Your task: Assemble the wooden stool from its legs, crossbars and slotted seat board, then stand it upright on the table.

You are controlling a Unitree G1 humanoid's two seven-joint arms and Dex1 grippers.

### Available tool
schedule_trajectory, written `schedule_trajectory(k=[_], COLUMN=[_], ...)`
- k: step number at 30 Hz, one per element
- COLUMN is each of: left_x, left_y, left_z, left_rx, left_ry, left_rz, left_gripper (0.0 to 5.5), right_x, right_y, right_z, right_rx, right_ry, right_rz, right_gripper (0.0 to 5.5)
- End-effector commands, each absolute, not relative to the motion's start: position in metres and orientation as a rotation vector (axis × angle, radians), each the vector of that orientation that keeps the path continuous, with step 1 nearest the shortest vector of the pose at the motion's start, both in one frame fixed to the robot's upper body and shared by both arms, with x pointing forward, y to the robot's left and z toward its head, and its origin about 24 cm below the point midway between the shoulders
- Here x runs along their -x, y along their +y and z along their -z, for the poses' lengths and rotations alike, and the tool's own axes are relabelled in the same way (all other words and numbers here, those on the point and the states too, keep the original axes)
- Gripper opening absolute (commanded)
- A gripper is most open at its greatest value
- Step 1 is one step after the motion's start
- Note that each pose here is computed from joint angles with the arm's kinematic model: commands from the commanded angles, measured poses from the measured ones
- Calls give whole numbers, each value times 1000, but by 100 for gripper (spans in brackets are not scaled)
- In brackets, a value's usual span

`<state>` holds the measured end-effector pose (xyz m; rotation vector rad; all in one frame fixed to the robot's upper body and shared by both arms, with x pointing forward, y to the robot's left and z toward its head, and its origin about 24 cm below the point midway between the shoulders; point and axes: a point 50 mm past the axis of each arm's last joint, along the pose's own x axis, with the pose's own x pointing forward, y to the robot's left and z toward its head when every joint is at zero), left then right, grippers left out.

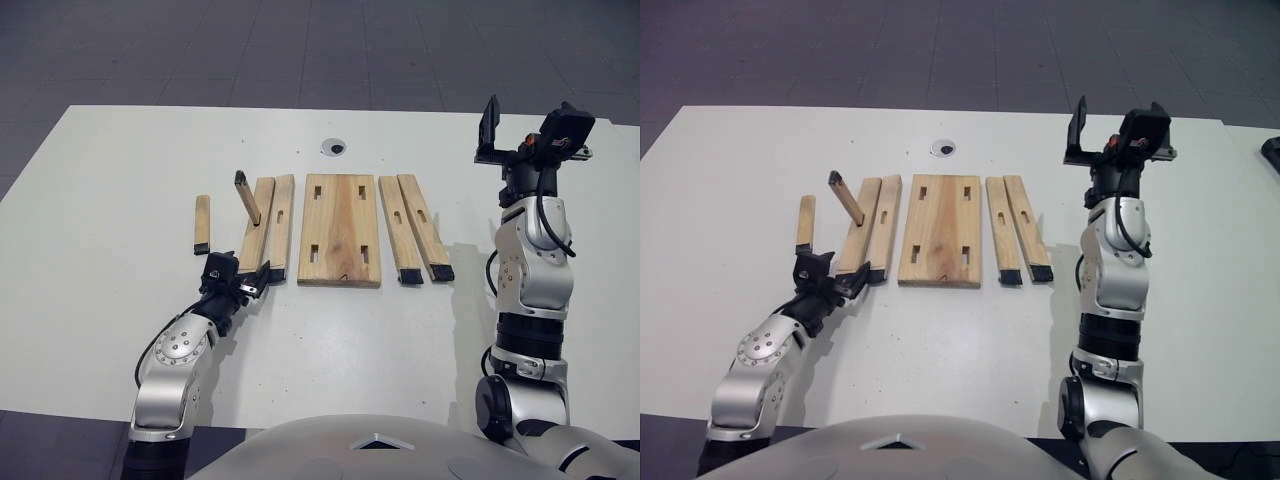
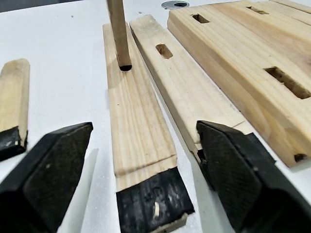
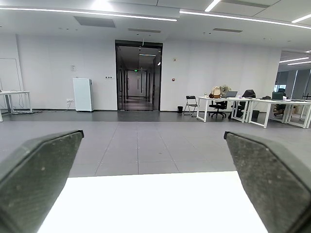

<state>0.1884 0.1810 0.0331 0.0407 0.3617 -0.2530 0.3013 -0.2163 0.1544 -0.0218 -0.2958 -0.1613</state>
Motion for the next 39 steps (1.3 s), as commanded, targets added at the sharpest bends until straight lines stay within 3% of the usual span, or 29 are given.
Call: schedule_trajectory(k=[1, 8, 17, 23, 27, 32, 37, 39], left_x=[-171, -167, -158, -171, -193, -227, -237, -239], left_y=[189, 199, 210, 214, 220, 220, 221, 218], left_z=[-1, 8, 21, 17, -2, -46, -65, -70], left_rx=[48, 137, 51, 1, 7, 70, 122, 139], left_ry=[608, 708, 826, 812, 734, 457, 273, 209], left_rz=[210, 165, 174, 205, 187, 216, 204, 204], left_gripper=[307, 213, 209, 209, 209, 209, 208, 178], right_x=[-300, -298, -297, -301, -306, -313, -320, -324], right_y=[-214, -213, -211, -211, -208, -208, -207, -206], right_z=[-154, -155, -156, -166, -177, -185, -190, -191], right_rx=[16, 10, 5, -1, -20, -32, -53, -146], right_ry=[-289, -293, -297, -319, -346, -350, -350, -332], right_rz=[157, 160, 161, 155, 131, 106, 81, 65], right_gripper=[540, 540, 540, 540, 540, 540, 540, 540])
